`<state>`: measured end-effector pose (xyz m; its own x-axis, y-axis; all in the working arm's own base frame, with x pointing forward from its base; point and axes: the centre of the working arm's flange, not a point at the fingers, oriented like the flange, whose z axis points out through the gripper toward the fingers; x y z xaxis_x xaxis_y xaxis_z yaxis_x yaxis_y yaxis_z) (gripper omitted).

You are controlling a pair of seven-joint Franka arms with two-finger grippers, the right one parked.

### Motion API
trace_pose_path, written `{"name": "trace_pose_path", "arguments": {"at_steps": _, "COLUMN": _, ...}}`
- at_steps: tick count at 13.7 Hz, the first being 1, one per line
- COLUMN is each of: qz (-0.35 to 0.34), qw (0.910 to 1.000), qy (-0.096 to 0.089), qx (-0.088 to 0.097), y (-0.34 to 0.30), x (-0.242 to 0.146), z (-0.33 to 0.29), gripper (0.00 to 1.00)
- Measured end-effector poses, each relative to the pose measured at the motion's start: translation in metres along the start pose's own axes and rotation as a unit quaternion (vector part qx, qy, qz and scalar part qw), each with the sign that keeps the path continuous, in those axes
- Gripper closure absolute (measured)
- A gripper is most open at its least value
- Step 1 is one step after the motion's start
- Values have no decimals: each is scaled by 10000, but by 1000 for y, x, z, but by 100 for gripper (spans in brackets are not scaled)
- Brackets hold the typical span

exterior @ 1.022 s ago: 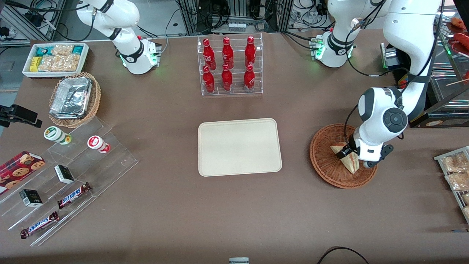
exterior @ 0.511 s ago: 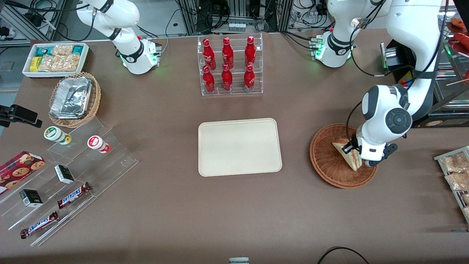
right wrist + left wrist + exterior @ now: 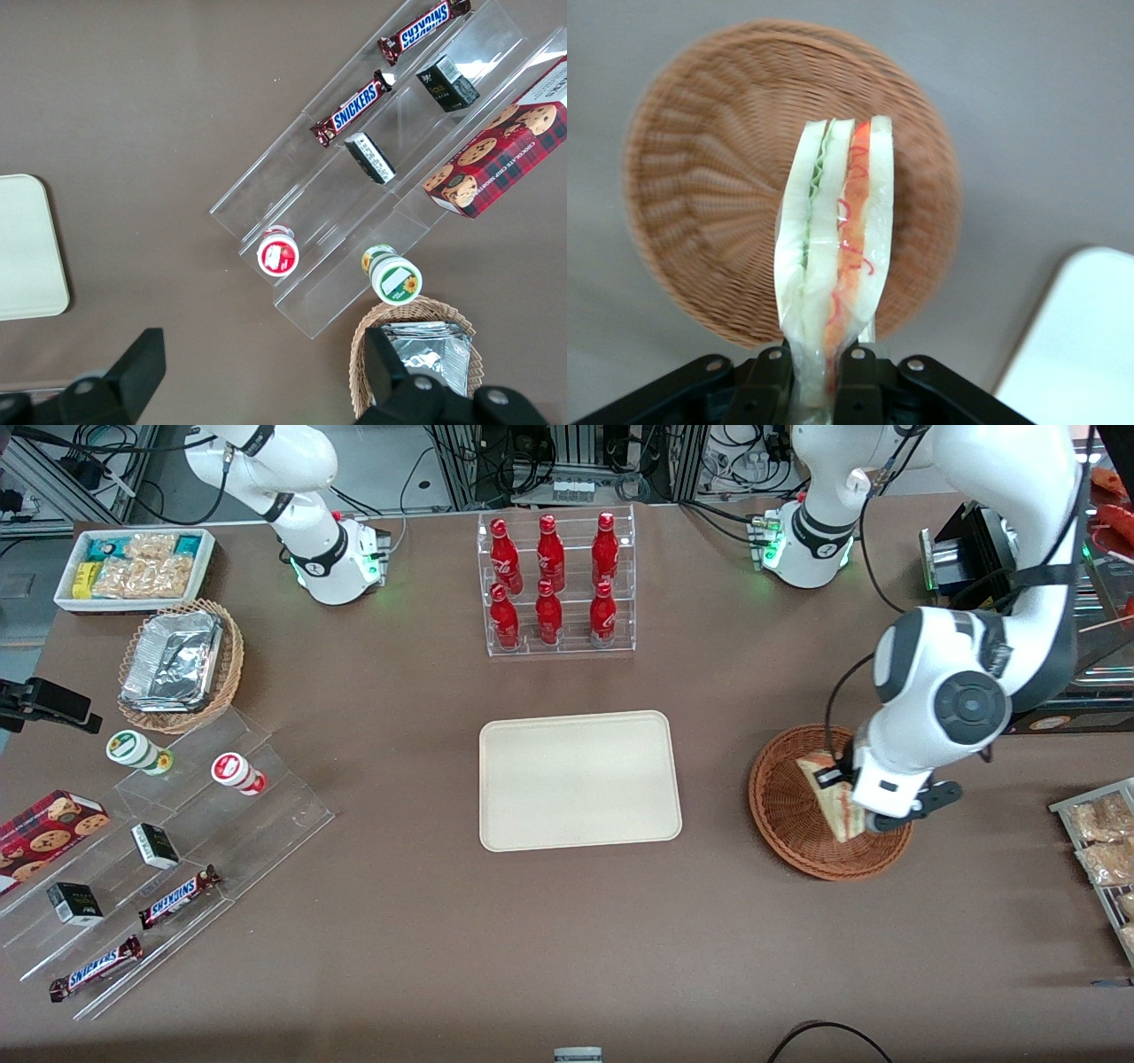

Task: Place sandwich from basket to tray
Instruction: 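Lift the sandwich with the left gripper and carry it over the cream tray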

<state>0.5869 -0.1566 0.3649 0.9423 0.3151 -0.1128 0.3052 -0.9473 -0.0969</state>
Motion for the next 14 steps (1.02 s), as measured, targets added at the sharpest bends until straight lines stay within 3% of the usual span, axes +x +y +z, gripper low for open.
{"name": "trace_pose_path", "arguments": {"at_steps": 2, "qz": 422, "qw": 9991, "qy": -58, "qx": 25, "y": 55, "x": -19, "z": 3, "gripper": 83}}
{"name": "trace_pose_path", "arguments": {"at_steps": 4, "qz": 725, "qw": 9973, "qy": -125, "qx": -86, "y": 104, "x": -38, "z": 8, "gripper": 83}}
{"name": "trace_pose_path", "arguments": {"at_steps": 7, "qz": 1159, "qw": 9931, "qy": -75, "qx": -152, "y": 171, "x": -63, "z": 16, "gripper": 83}}
{"name": "trace_pose_path", "arguments": {"at_steps": 14, "qz": 1152, "qw": 9933, "qy": -73, "qx": -91, "y": 297, "x": -135, "z": 71, "gripper": 83}}
